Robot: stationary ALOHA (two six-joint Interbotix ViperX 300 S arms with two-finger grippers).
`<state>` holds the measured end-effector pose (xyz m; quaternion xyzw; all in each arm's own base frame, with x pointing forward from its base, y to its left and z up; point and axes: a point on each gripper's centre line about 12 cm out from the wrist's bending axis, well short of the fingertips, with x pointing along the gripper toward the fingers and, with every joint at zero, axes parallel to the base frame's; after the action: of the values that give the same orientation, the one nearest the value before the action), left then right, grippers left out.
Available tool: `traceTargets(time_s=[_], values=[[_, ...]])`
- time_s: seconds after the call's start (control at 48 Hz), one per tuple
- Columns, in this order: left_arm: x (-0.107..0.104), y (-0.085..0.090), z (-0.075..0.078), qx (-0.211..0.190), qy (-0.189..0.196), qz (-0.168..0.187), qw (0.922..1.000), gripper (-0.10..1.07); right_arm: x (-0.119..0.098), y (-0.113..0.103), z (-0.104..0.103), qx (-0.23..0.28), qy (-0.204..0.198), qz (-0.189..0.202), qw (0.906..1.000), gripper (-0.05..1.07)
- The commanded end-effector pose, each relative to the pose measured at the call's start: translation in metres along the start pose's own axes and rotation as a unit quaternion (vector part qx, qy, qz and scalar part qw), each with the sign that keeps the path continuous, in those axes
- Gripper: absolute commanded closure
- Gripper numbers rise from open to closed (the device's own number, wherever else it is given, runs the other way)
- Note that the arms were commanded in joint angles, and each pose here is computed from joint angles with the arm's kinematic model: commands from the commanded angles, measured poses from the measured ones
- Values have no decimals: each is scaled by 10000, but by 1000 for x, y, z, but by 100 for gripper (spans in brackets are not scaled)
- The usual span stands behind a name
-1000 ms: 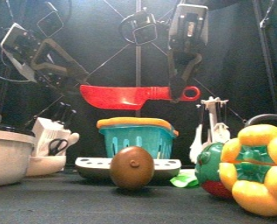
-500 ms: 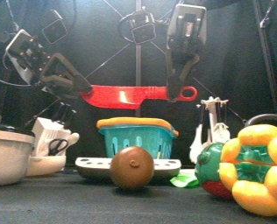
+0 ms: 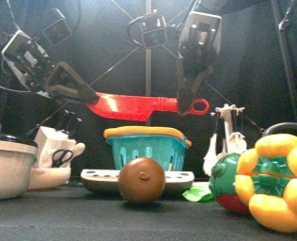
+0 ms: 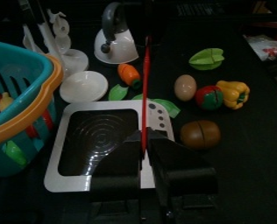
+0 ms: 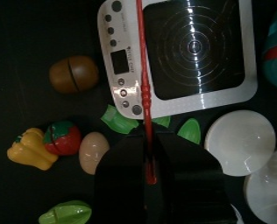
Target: Grab knife with other hand
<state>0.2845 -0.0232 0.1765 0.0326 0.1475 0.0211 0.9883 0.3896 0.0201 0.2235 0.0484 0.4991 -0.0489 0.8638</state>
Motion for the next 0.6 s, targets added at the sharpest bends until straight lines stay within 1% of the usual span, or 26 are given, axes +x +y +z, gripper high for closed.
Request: traceTargets(time_s=[0.0,0.146,0.25,0.333,0.396,0.583], values=[[0,1,7,23,-136,1,9999,57,-26,0,10,12,-870,210,9960,91],[-2,0,10,141,-198,-62,9997,57,-33,-2,-3,-42,-1616,394,9861,91],[-1,-3,11,195,-236,-134,9994,57,-38,-3,-9,-59,-2155,560,9749,91],[-2,-4,11,173,-241,-142,9995,57,-40,-1,-10,-82,-2480,670,9664,91],[-1,-3,13,139,-278,-120,9994,57,-40,-1,-11,-145,-2632,706,9620,91],[-1,-6,17,131,-344,-142,9992,57,-37,0,-14,-458,-2812,692,9560,91]])
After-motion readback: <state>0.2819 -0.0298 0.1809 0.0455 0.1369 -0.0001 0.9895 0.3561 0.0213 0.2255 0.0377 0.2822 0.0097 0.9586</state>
